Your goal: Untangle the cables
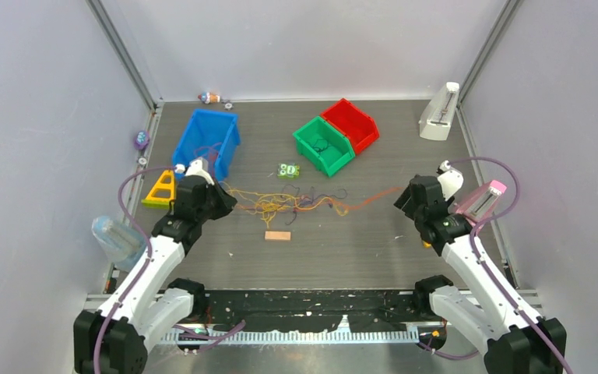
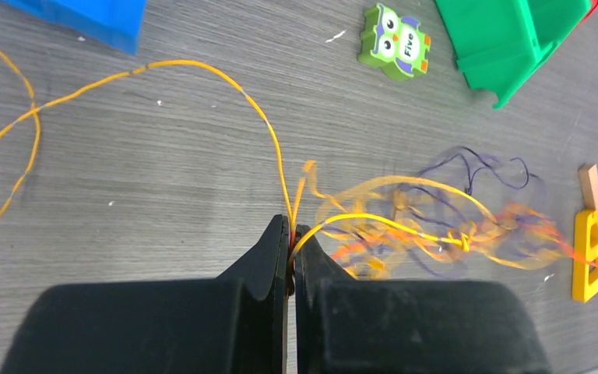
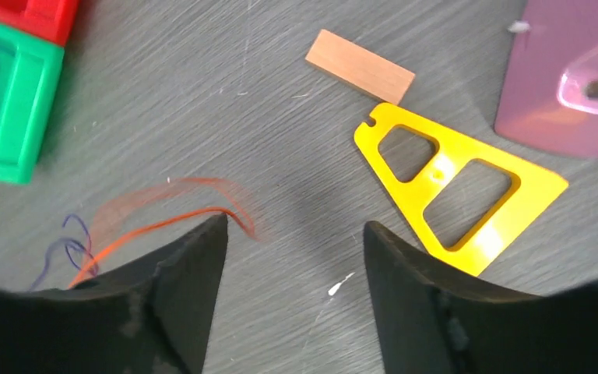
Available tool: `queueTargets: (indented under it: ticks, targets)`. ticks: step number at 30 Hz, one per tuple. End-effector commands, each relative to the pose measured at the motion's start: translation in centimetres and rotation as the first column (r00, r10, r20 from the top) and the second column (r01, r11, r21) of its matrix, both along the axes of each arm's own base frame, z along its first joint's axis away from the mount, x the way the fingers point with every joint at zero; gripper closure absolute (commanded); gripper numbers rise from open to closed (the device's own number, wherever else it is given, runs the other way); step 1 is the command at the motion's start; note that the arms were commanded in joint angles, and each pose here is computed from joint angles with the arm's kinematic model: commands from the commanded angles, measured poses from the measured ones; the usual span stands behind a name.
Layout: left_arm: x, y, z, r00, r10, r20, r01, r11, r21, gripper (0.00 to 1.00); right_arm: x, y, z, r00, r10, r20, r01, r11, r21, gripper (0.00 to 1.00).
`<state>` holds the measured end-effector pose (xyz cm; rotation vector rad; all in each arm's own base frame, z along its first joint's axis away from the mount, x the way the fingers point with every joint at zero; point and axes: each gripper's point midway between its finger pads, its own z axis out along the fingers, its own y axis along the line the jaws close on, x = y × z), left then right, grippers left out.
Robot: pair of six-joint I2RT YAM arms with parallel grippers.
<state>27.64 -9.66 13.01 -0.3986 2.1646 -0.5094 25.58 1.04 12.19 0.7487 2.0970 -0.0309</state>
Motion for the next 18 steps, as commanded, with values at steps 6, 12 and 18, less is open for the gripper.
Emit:
queueTargets:
  ticks: [6, 12, 18]
  targets:
    - [-0.1, -3.4, 0.4, 0.961, -0.275, -0.024, 0.276, 0.961, 0.024, 1.0, 1.3, 9.2, 2.6, 0.797, 0.571, 0.196, -0.59, 0.805, 0.059, 0.09]
    - [-0.2, -3.2, 0.2, 0.956, -0.29, -0.036, 0.291, 0.955, 0.055, 1.0, 0.2, 17.8, 3.9, 0.515, 0.833, 0.202, -0.852, 0.524, 0.009, 0.07]
    - [-0.3, -2.9, 0.6, 0.961, -0.276, -0.015, 0.276, 0.959, 0.061, 1.0, 0.9, 25.0, 3.9, 0.367, 0.919, 0.141, -0.924, 0.378, -0.06, 0.02]
